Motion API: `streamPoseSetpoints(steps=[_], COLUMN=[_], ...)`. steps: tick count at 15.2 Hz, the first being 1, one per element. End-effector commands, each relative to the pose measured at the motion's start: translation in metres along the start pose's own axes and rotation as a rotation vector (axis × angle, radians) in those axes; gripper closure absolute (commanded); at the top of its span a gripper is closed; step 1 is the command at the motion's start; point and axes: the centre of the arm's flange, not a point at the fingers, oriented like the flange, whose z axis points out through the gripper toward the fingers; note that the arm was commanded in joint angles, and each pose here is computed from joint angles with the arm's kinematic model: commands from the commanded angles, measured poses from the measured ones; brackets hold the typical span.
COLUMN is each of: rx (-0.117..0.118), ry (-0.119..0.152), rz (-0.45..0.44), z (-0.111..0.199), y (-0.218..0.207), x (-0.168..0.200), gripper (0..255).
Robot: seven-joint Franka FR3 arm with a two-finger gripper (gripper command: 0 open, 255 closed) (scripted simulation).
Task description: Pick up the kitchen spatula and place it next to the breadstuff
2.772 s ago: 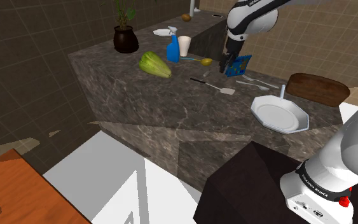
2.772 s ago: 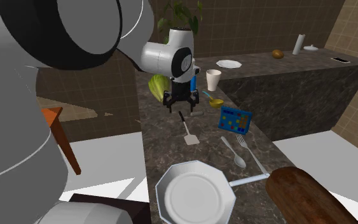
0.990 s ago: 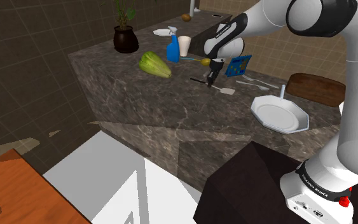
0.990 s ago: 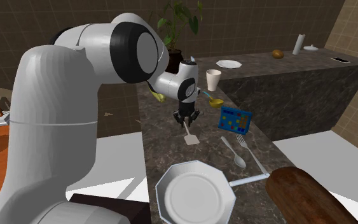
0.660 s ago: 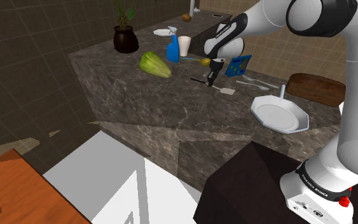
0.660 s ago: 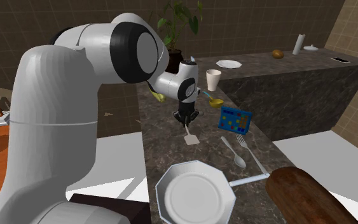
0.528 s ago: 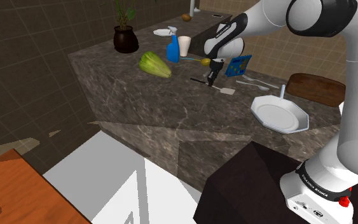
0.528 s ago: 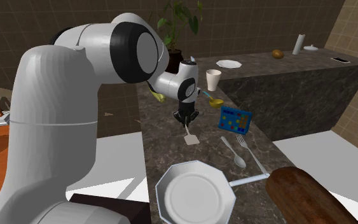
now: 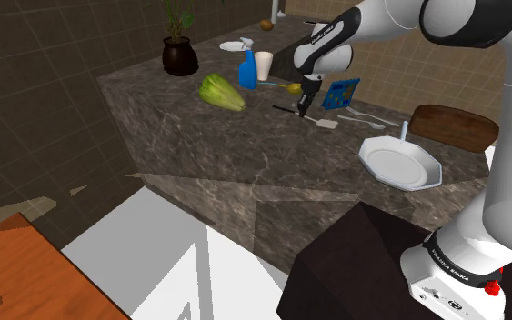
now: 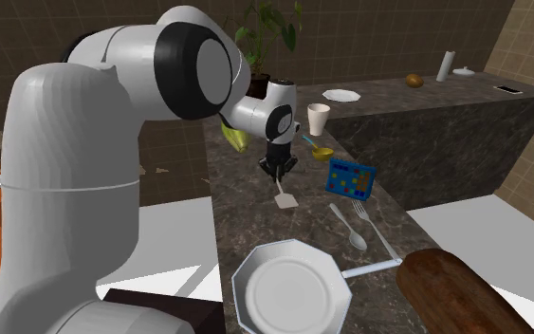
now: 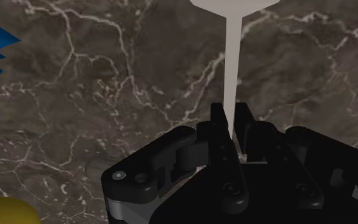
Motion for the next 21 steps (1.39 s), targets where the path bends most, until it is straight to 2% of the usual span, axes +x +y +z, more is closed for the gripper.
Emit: streamPoseSetpoints(steps=[1,21], rx=[0.0,0.0], ry=[0.0,0.0], rz=[0.0,0.0], z=[-0.011,-0.116], y=[0.0,0.0], x=[0.0,0.007], gripper=[255,255])
